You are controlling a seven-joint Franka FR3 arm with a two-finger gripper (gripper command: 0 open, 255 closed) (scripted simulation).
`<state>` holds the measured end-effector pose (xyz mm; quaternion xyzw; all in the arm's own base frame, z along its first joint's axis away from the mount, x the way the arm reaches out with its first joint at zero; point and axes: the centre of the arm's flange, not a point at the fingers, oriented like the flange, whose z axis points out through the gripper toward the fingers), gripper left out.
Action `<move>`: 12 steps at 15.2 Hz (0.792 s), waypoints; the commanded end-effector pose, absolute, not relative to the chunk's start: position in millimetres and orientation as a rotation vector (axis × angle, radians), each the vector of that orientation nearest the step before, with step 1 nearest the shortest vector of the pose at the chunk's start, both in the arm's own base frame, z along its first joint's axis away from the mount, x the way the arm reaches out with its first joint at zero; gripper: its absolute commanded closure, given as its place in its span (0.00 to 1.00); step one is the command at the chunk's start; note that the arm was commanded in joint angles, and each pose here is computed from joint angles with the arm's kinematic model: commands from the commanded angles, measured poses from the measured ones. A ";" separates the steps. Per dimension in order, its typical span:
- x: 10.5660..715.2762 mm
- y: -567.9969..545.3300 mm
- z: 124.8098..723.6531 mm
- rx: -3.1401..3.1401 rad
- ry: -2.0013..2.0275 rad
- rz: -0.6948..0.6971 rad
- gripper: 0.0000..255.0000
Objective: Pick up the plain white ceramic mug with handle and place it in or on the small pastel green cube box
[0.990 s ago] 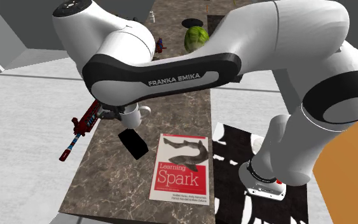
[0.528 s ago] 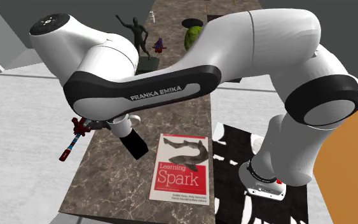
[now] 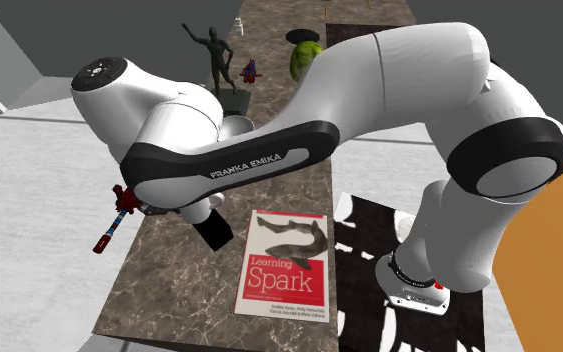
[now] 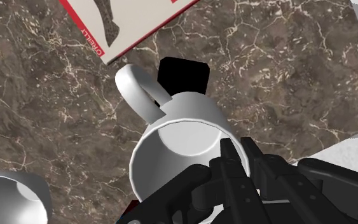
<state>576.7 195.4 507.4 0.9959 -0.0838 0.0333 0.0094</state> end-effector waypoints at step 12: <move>576.4 194.9 463.0 3.110 -0.261 0.105 1.00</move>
